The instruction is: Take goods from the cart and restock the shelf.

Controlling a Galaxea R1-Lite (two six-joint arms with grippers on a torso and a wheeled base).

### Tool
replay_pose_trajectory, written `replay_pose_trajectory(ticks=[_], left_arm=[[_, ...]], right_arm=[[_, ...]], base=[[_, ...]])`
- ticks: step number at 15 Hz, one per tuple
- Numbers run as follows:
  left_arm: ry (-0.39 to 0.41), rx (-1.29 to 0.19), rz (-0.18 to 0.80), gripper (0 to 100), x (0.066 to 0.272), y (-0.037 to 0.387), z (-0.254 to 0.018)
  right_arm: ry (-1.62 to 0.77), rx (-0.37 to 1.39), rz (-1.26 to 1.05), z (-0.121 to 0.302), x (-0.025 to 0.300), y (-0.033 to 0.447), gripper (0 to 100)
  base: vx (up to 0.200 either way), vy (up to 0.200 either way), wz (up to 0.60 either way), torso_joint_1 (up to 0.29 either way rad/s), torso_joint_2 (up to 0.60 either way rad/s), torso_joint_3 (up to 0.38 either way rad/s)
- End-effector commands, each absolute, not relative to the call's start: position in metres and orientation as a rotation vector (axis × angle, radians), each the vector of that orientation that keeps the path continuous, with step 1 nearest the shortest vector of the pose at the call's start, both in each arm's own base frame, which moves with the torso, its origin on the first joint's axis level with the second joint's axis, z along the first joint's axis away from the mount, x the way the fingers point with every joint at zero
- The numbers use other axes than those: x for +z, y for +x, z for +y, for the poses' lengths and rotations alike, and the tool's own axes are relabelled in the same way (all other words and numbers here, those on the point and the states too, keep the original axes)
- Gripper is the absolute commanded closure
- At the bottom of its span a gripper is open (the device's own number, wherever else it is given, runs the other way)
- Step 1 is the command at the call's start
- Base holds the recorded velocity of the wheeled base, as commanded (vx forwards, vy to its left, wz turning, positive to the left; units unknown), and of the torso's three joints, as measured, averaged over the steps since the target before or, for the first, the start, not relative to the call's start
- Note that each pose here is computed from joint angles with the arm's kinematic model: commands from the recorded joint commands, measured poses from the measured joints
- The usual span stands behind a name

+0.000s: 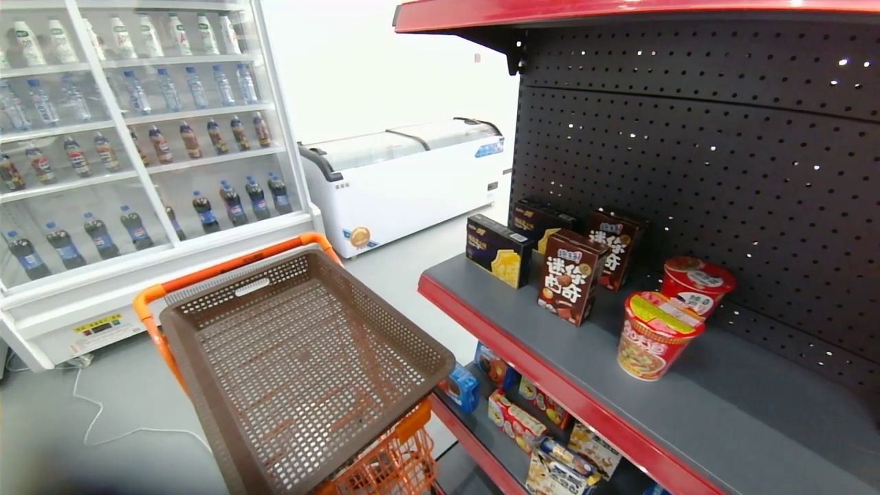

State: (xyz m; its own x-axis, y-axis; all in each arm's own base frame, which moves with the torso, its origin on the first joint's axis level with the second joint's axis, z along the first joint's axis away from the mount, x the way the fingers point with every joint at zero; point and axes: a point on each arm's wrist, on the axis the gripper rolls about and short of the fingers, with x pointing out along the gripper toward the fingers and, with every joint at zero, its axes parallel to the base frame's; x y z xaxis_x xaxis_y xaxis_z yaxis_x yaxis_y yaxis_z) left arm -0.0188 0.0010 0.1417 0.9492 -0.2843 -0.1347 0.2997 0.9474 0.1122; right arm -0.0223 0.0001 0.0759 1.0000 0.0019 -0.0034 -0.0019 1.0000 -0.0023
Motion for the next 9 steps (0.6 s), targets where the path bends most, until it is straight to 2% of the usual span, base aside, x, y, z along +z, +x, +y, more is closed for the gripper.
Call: replay_pose_trajectory(ticks=[1, 9], left_arm=[[0.127, -0.283, 0.083, 100, 0.1412, -0.0239, 0.0017], [0.125, -0.280, 0.078, 100, 0.1396, -0.0254, 0.0020]], right_arm=[[-0.002, 0.002, 0.005, 0.0001, 0.0760, -0.0222, 0], [-0.002, 0.002, 0.003, 0.0001, 0.0759, -0.0223, 0]], base=[[0.000, 0.000, -0.60, -0.017, -0.01, 0.002], [0.000, 0.000, -0.60, 0.005, 0.01, 0.005]])
